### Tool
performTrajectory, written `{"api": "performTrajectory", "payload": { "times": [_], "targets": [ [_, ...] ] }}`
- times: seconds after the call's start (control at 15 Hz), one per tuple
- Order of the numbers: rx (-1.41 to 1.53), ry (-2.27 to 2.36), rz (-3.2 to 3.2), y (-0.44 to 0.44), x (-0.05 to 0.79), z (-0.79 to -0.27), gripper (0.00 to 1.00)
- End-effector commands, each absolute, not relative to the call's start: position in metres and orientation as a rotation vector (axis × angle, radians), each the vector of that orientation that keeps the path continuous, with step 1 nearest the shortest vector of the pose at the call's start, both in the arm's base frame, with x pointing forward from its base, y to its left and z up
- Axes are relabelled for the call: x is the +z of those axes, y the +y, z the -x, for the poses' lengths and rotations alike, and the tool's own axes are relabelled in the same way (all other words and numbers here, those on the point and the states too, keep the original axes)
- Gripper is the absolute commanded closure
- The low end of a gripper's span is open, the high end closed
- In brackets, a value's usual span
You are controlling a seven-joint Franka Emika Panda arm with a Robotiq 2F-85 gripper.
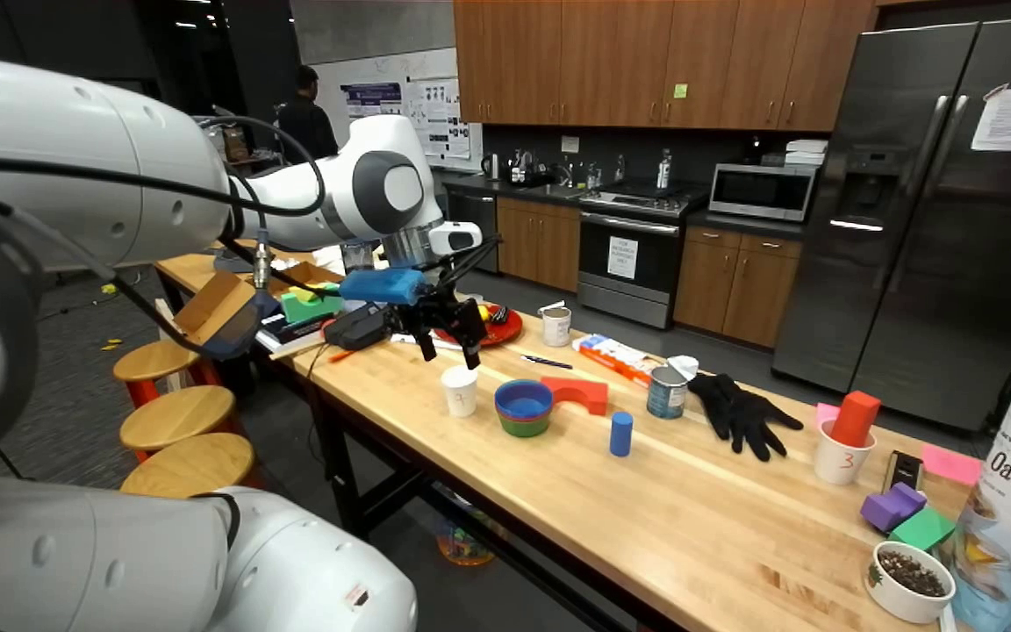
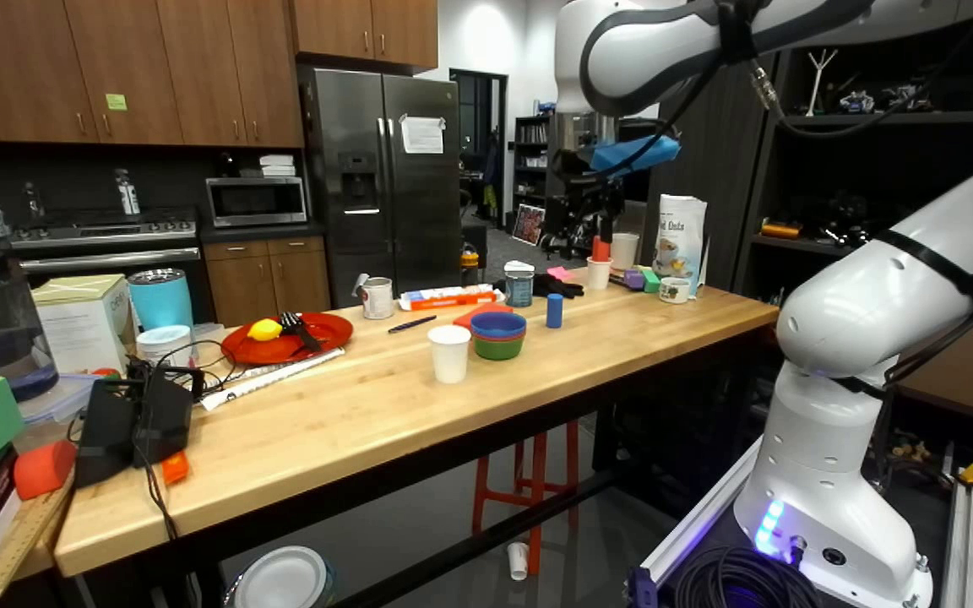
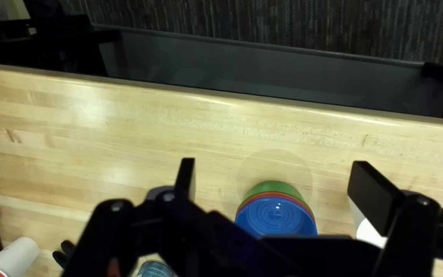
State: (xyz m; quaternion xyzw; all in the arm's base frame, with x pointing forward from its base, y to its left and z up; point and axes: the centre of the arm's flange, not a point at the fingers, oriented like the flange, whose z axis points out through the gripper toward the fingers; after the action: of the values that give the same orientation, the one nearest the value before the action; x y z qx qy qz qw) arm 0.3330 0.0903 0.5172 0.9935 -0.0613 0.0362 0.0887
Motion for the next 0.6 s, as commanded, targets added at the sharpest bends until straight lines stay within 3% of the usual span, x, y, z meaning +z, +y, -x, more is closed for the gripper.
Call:
{"api": "performTrajectory", "payload": {
  "times": [0.0,0.53],
  "targets": [
    [0.108,-0.182,-2.956,0.090,0.517,-0.333,0.00],
    [0.045,-0.365,-2.943,0.071,0.514,-0.335,0.00]
  ]
}}
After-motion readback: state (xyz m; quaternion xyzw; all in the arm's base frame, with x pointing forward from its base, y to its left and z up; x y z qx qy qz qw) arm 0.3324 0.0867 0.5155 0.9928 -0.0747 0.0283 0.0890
